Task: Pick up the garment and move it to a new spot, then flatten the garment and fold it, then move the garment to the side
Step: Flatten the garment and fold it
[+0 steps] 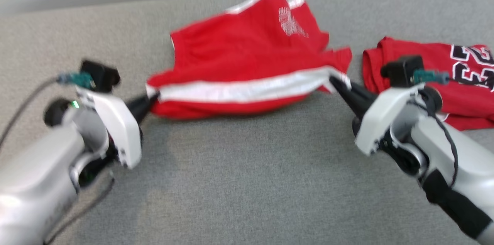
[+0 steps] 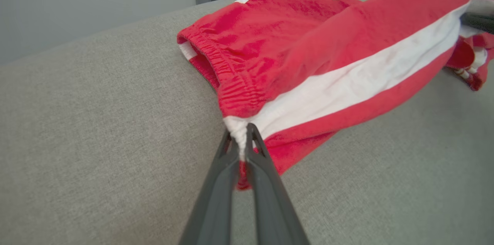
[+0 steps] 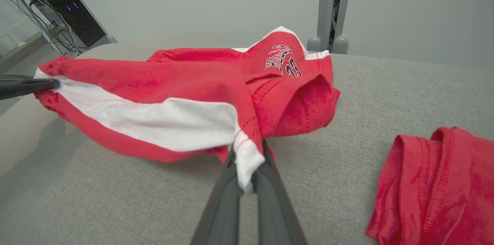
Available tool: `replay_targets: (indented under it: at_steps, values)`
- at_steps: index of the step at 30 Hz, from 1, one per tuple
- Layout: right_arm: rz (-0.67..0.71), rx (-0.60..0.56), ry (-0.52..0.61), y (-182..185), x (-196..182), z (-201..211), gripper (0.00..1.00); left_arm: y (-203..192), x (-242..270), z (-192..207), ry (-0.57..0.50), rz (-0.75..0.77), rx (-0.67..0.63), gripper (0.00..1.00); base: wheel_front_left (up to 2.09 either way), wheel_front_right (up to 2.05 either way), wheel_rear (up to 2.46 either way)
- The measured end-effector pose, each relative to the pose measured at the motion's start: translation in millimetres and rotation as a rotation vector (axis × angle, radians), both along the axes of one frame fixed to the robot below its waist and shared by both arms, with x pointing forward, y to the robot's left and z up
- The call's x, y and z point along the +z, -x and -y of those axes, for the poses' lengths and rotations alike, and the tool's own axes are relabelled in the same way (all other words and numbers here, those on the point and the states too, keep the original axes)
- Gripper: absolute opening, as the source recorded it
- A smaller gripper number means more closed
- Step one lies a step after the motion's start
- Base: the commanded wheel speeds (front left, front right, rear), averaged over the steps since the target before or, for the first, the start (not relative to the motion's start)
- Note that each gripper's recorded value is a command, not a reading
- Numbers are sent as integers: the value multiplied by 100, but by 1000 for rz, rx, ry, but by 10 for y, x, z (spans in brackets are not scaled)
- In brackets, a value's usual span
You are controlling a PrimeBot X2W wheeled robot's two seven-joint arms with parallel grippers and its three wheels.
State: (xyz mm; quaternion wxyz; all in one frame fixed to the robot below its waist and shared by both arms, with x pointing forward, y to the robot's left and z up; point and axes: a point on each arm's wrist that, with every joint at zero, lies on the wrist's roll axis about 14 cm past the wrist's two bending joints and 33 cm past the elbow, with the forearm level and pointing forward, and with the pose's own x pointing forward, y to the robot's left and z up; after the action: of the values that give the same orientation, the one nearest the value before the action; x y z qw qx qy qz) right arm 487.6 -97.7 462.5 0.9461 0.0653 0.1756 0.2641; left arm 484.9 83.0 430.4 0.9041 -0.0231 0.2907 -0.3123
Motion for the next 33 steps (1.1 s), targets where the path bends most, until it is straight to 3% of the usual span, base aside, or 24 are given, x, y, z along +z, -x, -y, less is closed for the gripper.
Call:
replay_targets:
  at_steps: [10, 14, 20, 25, 33]
  values:
    - [-147, 3, 6, 874, -117, 289, 0, 1144, 165, 92, 23, -112, -55, 0, 0, 0, 0]
    - [-170, -4, 6, 1079, -68, 394, 0, 1386, 337, 108, 54, -117, -50, 0, 0, 0, 0]
    - [-229, 9, 29, 1215, -63, 400, 0, 1459, 425, 119, 71, -120, -36, 0, 0, 0, 0]
    - [-274, 10, 44, 1100, -44, 357, 0, 1338, 331, 161, 82, -159, -19, 0, 0, 0, 0]
    - [-245, -25, 52, 567, 127, 353, 0, 867, 258, 234, 119, -126, 38, 0, 0, 0, 0]
